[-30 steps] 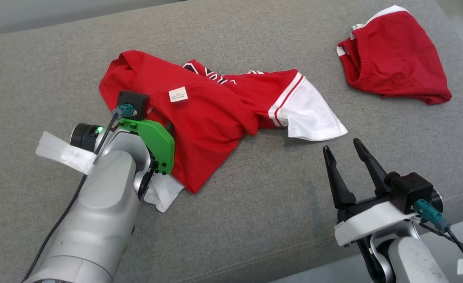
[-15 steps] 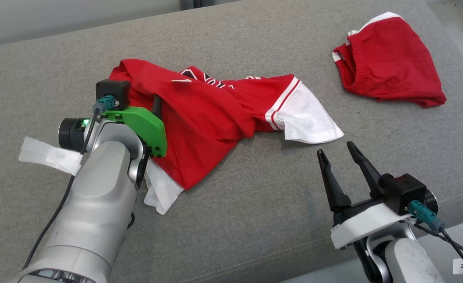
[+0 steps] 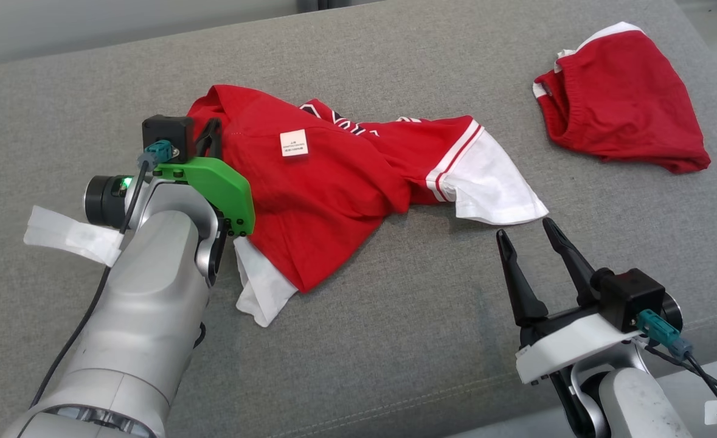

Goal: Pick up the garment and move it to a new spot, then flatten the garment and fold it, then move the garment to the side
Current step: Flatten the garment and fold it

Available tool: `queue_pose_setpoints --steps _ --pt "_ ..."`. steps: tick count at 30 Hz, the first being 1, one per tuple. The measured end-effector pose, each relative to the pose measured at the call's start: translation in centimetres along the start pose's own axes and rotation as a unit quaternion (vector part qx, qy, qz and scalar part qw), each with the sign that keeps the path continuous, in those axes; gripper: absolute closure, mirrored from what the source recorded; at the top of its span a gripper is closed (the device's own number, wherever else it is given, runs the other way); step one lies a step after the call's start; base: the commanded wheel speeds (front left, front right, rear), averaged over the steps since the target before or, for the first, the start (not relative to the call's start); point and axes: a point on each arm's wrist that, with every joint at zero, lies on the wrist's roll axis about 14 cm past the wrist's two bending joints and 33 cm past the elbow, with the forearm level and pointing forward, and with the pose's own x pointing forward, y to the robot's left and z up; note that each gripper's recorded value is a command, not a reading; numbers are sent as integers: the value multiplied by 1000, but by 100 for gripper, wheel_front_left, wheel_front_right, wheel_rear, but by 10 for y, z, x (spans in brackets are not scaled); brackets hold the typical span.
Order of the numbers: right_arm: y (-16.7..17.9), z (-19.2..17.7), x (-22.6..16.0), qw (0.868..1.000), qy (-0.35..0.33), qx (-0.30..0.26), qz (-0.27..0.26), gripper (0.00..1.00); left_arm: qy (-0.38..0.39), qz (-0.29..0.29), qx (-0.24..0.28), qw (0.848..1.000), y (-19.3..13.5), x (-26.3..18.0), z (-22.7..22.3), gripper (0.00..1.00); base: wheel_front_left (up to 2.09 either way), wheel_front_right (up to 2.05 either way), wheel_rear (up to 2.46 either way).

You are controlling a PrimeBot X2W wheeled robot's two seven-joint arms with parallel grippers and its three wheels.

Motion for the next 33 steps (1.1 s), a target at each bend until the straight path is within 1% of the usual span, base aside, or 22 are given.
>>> queue_pose_setpoints --steps 9,10,11,12,14,17,19,23,25,28,33 --pt "9 2 3 1000 -4 3 14 0 4 33 0 999 20 -11 -2 100 0 0 0" --pt "9 2 3 1000 -4 3 14 0 4 37 -4 999 22 -12 -1 92 0 0 0" --pt "9 3 3 1000 -5 3 14 0 5 42 -12 999 25 -13 -1 31 0 0 0" --pt "9 3 3 1000 -6 3 14 0 6 45 -20 999 26 -13 0 0 0 0 0" --pt "9 3 2 1000 -6 3 14 0 9 47 -29 998 28 -14 0 0 0 0 0" --pt "9 5 2 1000 -8 3 14 0 29 45 -75 996 28 -13 -1 0 0 0 0" --pt "9 5 1 1000 -8 3 14 0 47 42 -107 992 27 -12 -4 0 0 0 0" --pt "9 4 0 1000 -7 4 14 0 77 30 -150 985 19 -5 -3 0 0 0 0" --pt "7 3 -1 1000 -5 4 10 0 96 22 -179 979 13 -3 -5 0 0 0 0" --pt "3 1 -3 1000 -3 3 3 0 138 12 -202 970 4 -1 -11 0 0 0 0" --pt "0 0 -4 1000 -3 3 -1 0 178 0 -180 967 -11 2 -11 0 0 0 0"
